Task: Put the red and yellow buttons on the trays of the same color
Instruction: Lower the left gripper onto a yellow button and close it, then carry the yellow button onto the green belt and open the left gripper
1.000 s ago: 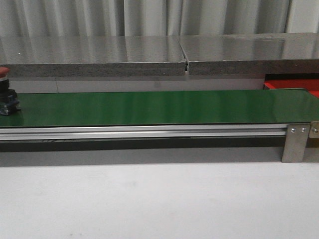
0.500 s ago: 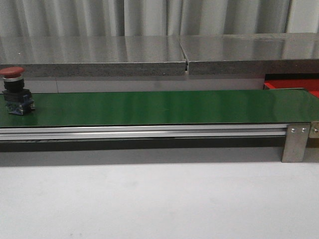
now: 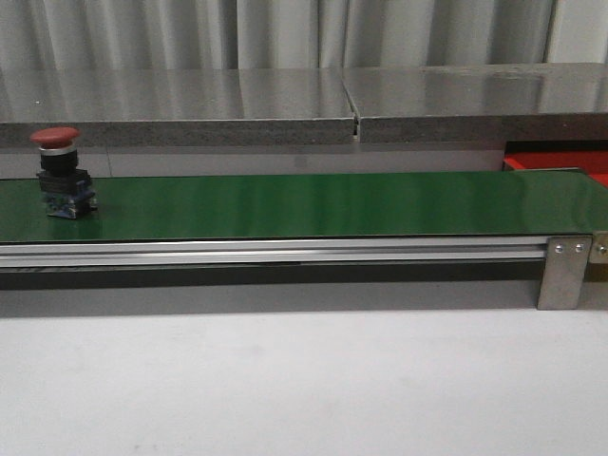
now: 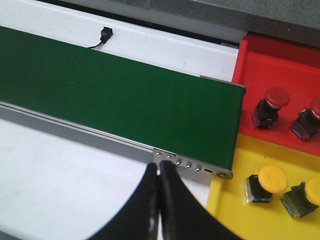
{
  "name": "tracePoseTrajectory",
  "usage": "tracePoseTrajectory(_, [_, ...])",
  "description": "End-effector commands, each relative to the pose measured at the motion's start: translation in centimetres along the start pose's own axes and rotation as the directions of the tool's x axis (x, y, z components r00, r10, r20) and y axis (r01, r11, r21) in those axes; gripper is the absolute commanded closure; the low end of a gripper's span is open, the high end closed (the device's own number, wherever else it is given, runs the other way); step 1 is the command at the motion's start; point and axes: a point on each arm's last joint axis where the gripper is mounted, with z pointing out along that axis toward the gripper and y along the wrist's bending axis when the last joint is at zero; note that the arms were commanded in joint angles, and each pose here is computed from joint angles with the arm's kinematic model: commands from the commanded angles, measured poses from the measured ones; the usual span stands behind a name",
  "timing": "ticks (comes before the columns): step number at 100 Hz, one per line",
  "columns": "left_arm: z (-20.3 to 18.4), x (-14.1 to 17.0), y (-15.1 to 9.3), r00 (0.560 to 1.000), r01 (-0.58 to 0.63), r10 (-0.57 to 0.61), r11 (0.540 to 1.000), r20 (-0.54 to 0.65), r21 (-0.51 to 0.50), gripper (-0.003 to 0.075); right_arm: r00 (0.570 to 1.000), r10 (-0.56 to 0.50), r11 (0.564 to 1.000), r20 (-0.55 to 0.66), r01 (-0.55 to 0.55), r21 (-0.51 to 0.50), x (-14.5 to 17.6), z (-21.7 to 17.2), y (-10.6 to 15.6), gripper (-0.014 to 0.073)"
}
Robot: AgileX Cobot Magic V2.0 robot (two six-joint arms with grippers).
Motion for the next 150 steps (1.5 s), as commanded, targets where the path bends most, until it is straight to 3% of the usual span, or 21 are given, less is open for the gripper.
tracePoseTrajectory(1, [-2.9,-2.8,0.0,0.992,0.013,-0.015,1.000,0.123,0.010,0.0542,0.996,-0.002,1.000,0.085,0.001,0.021,-1.2,-0.6,-0.1,0.0663])
tracePoseTrajectory(21, [-4.1,-2.9,0.1,0.995,0.015,-0.015,1.000,0.099,0.005,0.0739,0.996,-0.002,1.000,0.085,0.001,0.021,-1.2,-0.6,-0.1,0.0663])
tracePoseTrajectory(60, [-14.5,-5.1,-0.4,0.986,0.075,-0.082,0.996,0.146,0.056,0.0739,0.996,-0.002,1.000,0.085,0.001,0.021,-1.2,-0.6,-0.1,0.0663])
tracePoseTrajectory(88, [-20.5,-4.6,-4.0,0.987,-0.058,0.040,0.992,0.157,0.113,0.0739,0.996,-0.002,1.000,0.085,0.001,0.021,-1.2,-0.6,-0.1,0.0663])
tracePoseTrajectory(126, [-20.0,0.0,-10.7,0.977,-0.207,0.189,0.951,0.099,0.228,0.0739,0.996,-0.002,1.000,0.084,0.001,0.020,-1.2,-0.6,-0.1,0.0663])
tracePoseTrajectory(150, [-19.2,1.9,-12.6,0.968,-0.249,0.228,0.932,0.109,0.263,0.0739,0.996,-0.002,1.000,0.084,0.001,0.020,-1.2,-0.6,-0.1,0.0663])
